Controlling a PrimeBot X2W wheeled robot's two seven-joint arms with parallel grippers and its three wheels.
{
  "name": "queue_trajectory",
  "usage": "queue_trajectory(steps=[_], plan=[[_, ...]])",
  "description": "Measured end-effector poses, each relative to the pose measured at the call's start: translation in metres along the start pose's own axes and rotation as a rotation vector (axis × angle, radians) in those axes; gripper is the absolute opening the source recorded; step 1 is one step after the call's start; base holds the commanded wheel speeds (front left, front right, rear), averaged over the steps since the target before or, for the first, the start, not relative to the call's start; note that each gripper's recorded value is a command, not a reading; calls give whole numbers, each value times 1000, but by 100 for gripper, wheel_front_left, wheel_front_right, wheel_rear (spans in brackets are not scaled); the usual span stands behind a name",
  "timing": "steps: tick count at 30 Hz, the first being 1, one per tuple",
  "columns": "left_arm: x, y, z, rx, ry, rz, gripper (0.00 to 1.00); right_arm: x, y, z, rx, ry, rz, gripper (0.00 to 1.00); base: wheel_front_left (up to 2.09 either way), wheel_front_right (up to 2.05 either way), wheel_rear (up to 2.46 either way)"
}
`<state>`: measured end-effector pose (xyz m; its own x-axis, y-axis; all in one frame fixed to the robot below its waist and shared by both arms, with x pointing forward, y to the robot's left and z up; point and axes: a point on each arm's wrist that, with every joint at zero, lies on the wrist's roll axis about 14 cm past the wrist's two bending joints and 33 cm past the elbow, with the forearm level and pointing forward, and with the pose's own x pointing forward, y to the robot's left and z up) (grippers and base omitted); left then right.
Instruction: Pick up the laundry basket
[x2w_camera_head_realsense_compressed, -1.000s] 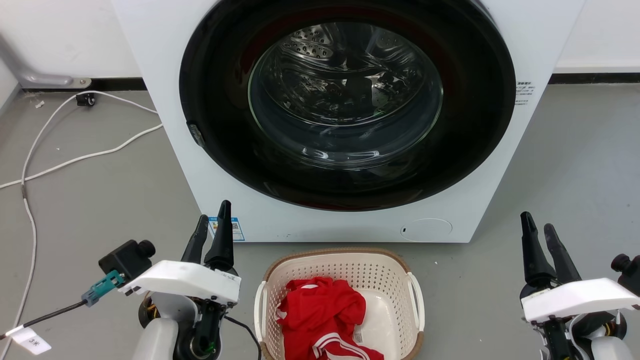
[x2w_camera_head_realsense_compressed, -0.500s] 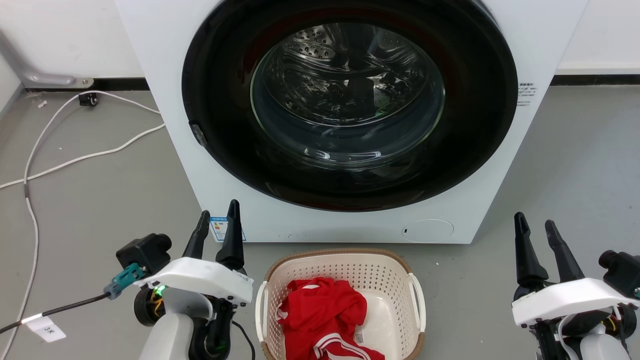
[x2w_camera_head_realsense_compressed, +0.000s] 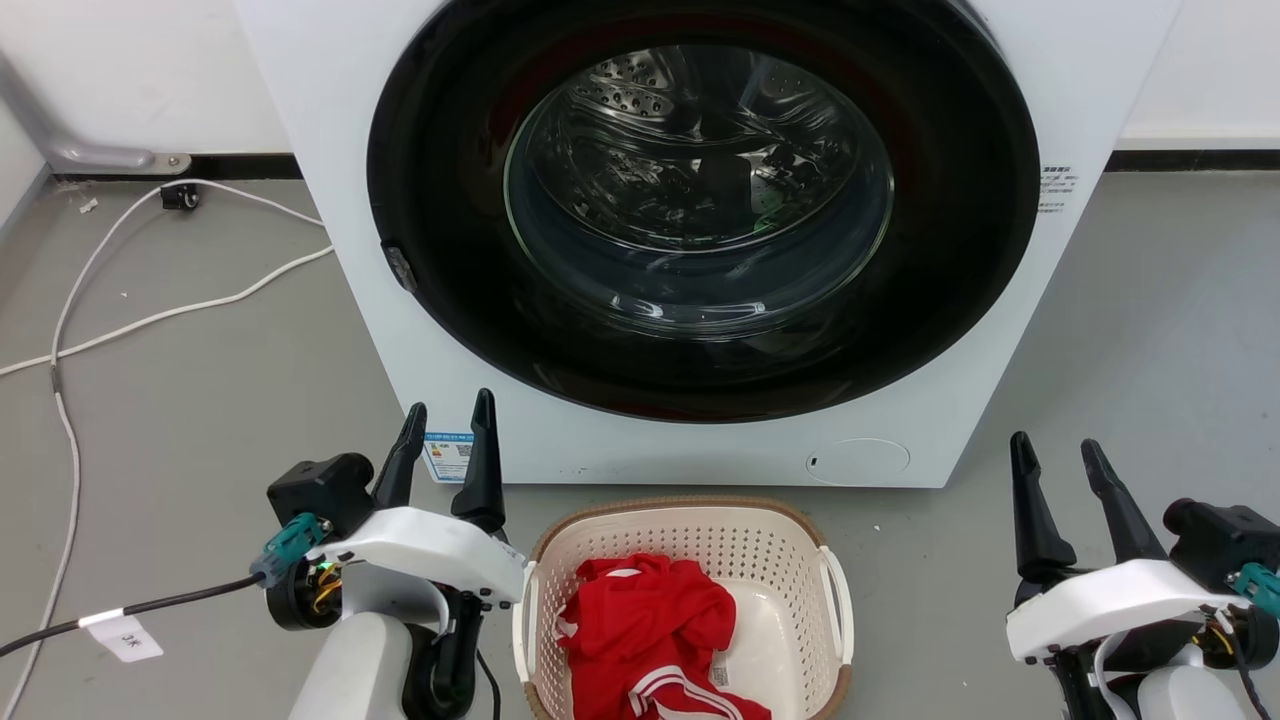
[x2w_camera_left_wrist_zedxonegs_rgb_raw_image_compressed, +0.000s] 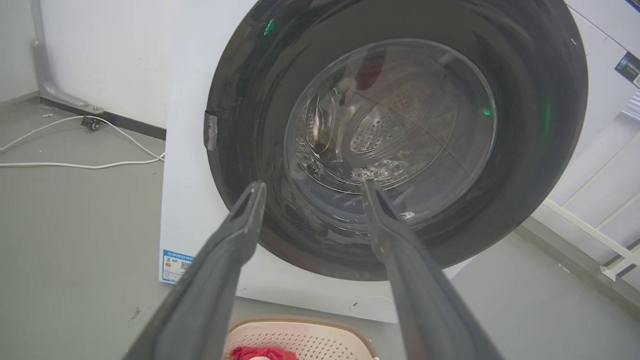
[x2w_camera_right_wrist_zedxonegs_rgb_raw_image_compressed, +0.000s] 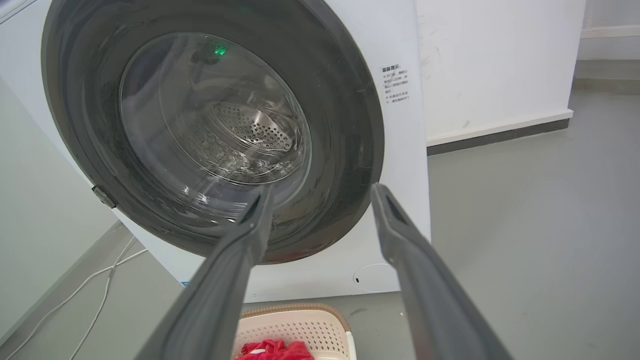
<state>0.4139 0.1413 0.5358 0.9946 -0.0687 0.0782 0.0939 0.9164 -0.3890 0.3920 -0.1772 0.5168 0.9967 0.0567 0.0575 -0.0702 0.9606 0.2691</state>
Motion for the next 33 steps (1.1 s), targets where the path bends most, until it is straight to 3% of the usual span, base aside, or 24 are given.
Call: queue_trajectory(steps=[19,33], plan=[[1,-2,-3,215,-18,-9,100,2,9,1,-217,-6,43,100,0,0,0],[-1,0,-5,315,-26,-12,100,5,14,0,-318,-7,68,100,0,0,0]])
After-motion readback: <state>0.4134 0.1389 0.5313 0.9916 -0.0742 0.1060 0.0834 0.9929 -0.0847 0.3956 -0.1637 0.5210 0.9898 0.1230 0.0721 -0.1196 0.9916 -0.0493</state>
